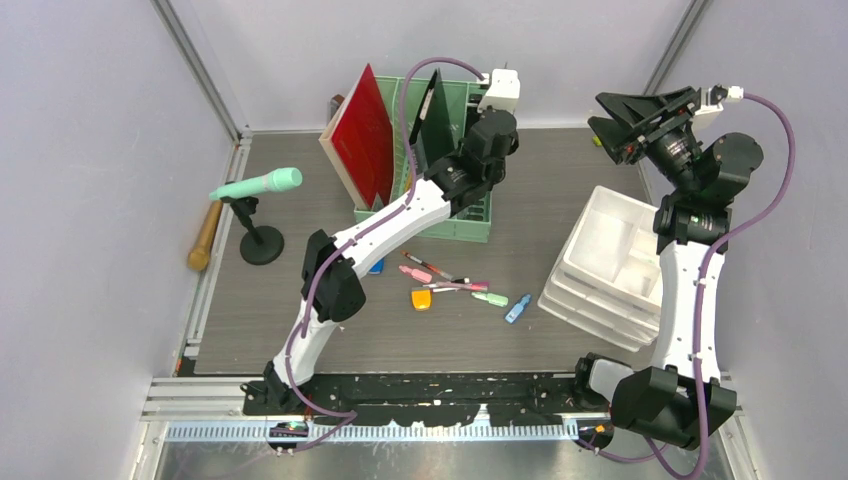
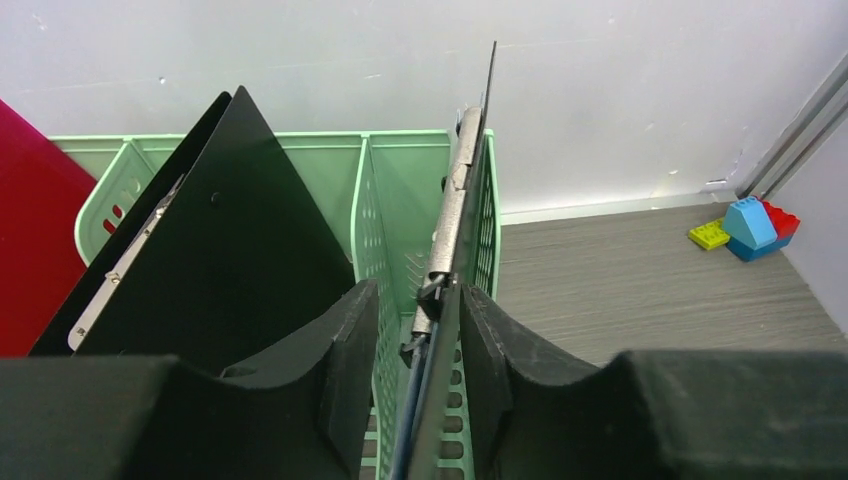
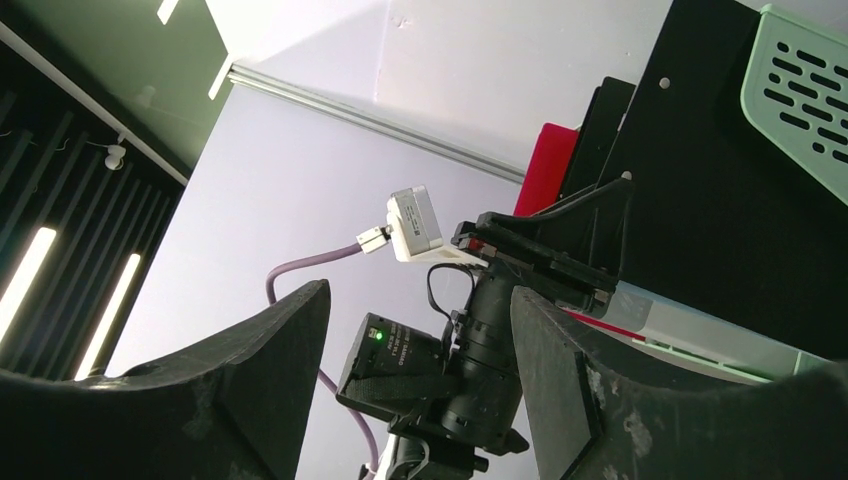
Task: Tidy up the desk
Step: Place the folder in the storage box.
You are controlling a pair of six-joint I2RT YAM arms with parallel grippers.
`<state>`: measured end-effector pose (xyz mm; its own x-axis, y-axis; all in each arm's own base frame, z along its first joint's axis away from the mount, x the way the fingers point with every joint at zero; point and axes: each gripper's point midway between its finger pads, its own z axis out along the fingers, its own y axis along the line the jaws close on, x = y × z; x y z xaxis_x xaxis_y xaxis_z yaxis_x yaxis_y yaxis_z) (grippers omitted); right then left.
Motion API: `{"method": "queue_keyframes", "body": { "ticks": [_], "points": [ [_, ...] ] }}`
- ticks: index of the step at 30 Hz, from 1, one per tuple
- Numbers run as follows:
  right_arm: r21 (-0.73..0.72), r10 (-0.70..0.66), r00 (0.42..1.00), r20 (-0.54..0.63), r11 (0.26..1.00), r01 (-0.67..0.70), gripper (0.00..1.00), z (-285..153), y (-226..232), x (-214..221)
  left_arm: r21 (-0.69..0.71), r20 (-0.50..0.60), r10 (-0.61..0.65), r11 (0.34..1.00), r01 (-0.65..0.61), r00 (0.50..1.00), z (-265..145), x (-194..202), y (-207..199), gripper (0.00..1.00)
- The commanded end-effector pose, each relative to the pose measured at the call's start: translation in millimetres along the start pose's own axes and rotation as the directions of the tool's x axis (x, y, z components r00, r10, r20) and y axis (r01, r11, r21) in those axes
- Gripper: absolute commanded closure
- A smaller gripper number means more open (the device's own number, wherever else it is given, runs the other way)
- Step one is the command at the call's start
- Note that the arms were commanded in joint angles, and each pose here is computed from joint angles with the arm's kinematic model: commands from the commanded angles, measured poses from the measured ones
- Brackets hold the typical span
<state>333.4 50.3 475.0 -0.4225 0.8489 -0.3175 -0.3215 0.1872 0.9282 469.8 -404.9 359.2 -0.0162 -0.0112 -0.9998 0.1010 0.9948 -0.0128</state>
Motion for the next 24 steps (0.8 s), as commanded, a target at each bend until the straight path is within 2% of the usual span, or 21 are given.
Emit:
{"method": "queue_keyframes", "body": {
  "ticks": [1,8,12,16,21,24],
  "points": [
    [-0.041,-0.071,0.997,0.02,0.997,0.072,0.27,-6.4,16.6,2.4,-0.006,0.067,-0.05,0.999,0.05,0.996,-8.3,-32.5,-0.5,0.59],
    [-0.044,-0.07,0.997,0.022,0.997,0.071,0.27,-7.3,18.4,2.9,0.028,0.181,0.011,0.999,-0.016,0.983,-17.9,-67.1,-7.5,0.54],
    [-0.045,-0.074,0.997,0.022,0.996,0.075,0.27,-8.5,18.8,4.3,0.096,0.22,0.011,0.995,-0.032,0.975,-20.0,-79.2,-20.2,0.55],
    [-0.047,-0.077,0.997,0.023,0.996,0.078,0.27,-9.5,20.5,5.2,0.159,0.209,0.034,0.985,-0.068,0.977,-19.1,-71.6,-33.9,0.56],
    [-0.046,-0.077,0.997,0.023,0.996,0.078,0.27,-9.9,19.9,5.6,0.089,0.202,0.072,0.992,-0.092,0.977,-12.4,-61.3,-26.6,0.58],
    [-0.045,-0.077,0.997,0.024,0.996,0.078,0.27,-9.9,19.4,5.6,0.08,0.208,0.087,0.991,-0.106,0.974,-10.3,-60.4,-26.9,0.63]
  ]
}}
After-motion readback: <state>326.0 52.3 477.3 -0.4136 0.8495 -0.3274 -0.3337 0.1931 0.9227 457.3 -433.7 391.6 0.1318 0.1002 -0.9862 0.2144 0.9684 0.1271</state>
